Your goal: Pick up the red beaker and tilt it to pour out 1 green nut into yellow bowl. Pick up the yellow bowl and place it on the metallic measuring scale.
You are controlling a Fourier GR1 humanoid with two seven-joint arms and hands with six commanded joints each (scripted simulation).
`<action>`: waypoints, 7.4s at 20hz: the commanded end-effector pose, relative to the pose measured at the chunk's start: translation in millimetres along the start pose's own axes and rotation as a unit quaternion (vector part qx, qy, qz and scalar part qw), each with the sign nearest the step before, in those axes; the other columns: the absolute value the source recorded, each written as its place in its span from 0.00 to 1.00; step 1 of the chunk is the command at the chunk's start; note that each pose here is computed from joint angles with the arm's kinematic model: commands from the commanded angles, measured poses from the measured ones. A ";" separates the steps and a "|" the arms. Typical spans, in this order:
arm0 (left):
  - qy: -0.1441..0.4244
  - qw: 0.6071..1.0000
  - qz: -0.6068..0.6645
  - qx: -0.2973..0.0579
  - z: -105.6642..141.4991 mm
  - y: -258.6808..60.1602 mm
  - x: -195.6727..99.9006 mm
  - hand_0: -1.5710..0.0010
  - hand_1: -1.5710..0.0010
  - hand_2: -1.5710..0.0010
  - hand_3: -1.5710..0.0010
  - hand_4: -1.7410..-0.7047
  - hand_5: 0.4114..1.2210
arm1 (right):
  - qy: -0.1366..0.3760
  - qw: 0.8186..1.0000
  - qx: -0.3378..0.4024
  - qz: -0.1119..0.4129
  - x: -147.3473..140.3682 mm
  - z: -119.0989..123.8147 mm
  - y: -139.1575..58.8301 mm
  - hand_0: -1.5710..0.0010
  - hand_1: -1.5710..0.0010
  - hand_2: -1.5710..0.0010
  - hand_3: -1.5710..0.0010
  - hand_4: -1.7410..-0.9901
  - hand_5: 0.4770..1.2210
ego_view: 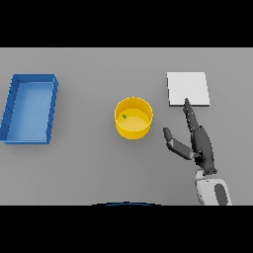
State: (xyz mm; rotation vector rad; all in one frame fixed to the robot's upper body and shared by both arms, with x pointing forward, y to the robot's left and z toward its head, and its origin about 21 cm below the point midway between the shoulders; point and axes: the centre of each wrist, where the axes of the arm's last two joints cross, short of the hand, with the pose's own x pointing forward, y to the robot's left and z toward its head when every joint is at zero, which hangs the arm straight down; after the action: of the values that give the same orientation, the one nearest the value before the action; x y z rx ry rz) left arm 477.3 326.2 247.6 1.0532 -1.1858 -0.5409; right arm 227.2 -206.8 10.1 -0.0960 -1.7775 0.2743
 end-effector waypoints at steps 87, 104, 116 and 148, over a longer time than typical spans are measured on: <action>0.038 0.973 0.170 -0.151 111.7 -93.3 -138.6 1.00 1.00 1.00 1.00 0.98 0.35 | -0.067 0.639 0.529 0.555 30.9 -137.1 68.0 0.14 0.15 0.24 0.34 0.11 0.92; 0.038 0.973 0.162 -0.162 112.7 -96.0 -137.5 1.00 1.00 1.00 1.00 0.99 0.34 | -0.058 0.689 0.447 0.567 83.5 -150.8 23.6 0.00 0.00 0.07 0.25 0.00 1.00; 0.051 0.973 0.160 -0.156 116.0 -91.1 -131.5 1.00 1.00 1.00 1.00 0.98 0.38 | -0.015 0.720 0.356 0.595 79.4 -168.1 -33.7 0.00 0.00 0.03 0.27 0.00 1.00; 0.056 0.972 0.156 -0.166 113.4 -95.7 -132.4 1.00 1.00 1.00 1.00 0.98 0.37 | 0.132 0.753 0.328 0.555 5.0 -192.1 -93.2 0.85 0.76 0.67 0.67 0.32 0.54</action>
State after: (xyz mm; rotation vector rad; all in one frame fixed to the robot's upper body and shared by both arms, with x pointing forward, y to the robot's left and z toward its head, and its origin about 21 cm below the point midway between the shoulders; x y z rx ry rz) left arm 344.5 348.6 101.4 0.5888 -1.0894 -0.4091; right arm 420.3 -270.3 75.2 -0.6537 -1.0508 1.6385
